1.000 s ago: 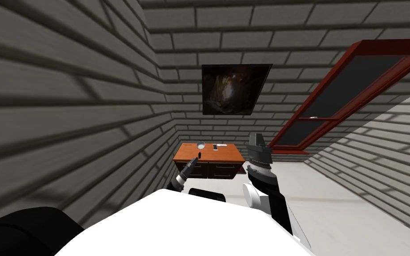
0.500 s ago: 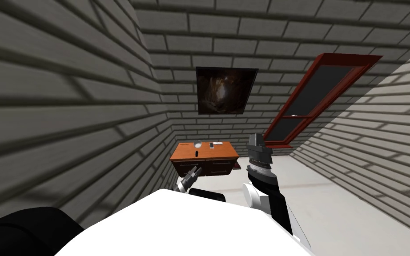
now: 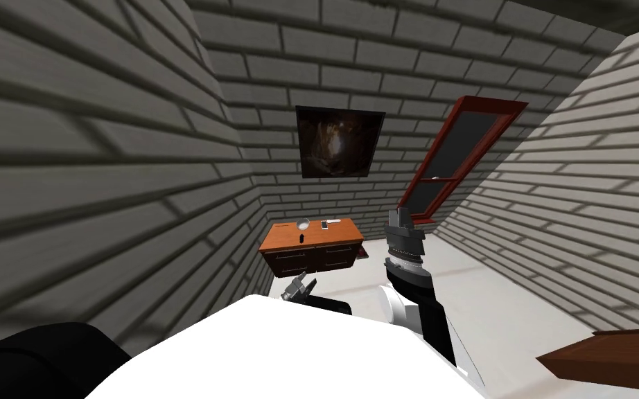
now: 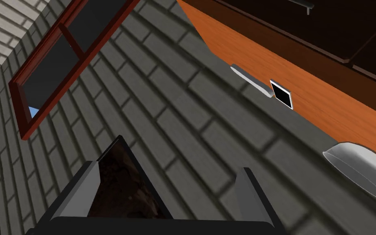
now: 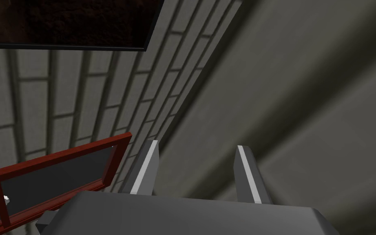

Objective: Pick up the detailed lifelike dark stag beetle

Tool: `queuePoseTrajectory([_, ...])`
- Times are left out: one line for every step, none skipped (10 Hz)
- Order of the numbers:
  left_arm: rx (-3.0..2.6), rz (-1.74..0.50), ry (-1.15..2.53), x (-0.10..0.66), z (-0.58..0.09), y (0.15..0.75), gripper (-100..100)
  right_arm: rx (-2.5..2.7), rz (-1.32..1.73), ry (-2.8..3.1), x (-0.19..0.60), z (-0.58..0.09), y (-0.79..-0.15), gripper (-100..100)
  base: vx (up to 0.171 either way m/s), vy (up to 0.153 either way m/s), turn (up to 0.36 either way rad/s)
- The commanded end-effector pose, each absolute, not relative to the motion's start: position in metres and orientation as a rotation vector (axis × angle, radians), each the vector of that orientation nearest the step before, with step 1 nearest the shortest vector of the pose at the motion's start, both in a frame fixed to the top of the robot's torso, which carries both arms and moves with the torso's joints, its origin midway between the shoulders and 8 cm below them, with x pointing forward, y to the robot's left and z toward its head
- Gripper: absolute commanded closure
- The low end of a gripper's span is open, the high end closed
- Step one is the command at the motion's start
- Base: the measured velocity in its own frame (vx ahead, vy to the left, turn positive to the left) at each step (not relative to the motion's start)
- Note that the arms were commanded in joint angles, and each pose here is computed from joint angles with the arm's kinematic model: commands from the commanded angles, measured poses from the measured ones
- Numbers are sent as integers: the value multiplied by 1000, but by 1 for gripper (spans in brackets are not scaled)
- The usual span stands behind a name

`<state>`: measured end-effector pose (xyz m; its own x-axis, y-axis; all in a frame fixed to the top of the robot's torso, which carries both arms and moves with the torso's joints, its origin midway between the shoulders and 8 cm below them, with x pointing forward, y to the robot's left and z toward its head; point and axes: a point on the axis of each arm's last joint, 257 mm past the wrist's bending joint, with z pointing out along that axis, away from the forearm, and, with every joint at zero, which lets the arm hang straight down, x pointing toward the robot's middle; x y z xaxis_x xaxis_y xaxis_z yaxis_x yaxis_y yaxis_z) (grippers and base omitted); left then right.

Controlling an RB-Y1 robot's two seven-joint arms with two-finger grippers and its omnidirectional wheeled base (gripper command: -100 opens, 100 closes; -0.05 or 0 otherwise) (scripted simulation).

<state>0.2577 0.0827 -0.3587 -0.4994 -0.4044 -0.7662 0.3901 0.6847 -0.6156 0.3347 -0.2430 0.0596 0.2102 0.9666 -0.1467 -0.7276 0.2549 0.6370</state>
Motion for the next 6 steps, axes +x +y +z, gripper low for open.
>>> queuePoseTrajectory([87,-908,1951,231,-393,82,-100,488,1244,587,335,60,-243,0,-60,-58,-223])
queuePoseTrajectory([121,-894,1959,228,-396,81,-100,488,1244,587,335,60,-243,0,-44,-48,-111])
queuePoseTrajectory([133,-890,1961,227,-397,81,-100,488,1244,587,335,60,-243,0,-11,-21,22])
queuePoseTrajectory([225,-841,2035,204,-426,87,-100,488,1244,587,335,60,-243,0,-25,-47,-262])
queuePoseTrajectory([254,-831,2038,202,-428,86,-100,488,1244,587,335,60,-243,0,-28,-41,-171])
queuePoseTrajectory([339,-784,2106,179,-454,97,-100,488,1244,587,335,60,-243,0,-38,-60,-288])
